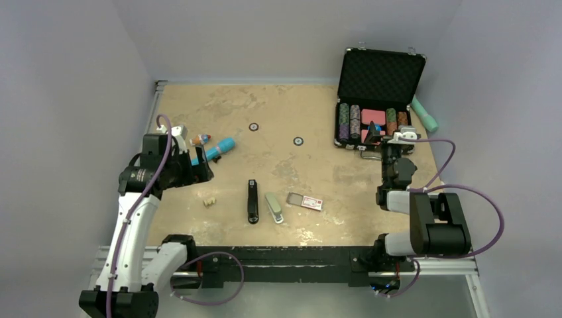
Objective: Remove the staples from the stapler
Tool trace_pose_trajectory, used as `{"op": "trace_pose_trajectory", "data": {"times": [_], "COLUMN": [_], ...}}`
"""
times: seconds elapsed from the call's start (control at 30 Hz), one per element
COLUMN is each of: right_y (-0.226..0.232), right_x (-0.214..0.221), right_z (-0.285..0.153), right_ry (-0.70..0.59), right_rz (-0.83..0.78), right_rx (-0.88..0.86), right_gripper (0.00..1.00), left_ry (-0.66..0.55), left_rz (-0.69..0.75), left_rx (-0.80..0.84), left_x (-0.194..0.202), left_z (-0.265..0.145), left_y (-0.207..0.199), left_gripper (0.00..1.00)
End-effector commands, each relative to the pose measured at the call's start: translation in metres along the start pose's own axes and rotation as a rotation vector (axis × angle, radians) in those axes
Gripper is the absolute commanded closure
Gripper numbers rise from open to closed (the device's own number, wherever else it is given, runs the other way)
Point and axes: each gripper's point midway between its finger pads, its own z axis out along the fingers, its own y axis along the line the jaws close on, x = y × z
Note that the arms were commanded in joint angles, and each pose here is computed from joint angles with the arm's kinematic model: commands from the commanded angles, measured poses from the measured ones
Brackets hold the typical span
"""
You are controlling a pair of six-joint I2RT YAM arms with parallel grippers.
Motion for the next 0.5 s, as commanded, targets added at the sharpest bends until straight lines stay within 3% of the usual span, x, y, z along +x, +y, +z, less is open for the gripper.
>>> {"op": "trace_pose_trajectory", "data": {"times": [0.0,0.17,0.3,0.4,0.47], "right_y": [-0.001,-0.002,0.005,0.011,0.009], "right_x": [-0.020,-0.024,-0.061,-0.091,-0.073], "right_z": [0.007,0.010,0.041,0.065,0.073], "right_ry": [-0.070,-0.064,0.035,0.145,0.303], "right_rz": [-0.001,0.004,0.002,0.177,0.412], "right_rx": [0.007,0.031,0.024,0.060,0.169], "right_gripper": [0.01,0.01,0.01,0.01,0.01], "left_ry": [-0.027,-0.015,0.008,0.006,0.004], "left_rz": [-0.001,0.002,0.021,0.011,-0.002], "left_rx": [-0.007,-0.008,0.047,0.033,0.041], "left_x": [-0.003,-0.002,-0.001,-0.001,-0.002], "left_z": [-0.004,-0.003,0.000,0.003,0.005], "left_y": [-0.001,-0.001,-0.010,-0.008,-0.009], "left_gripper": [0.00,0.00,0.00,0.00,0.00]}}
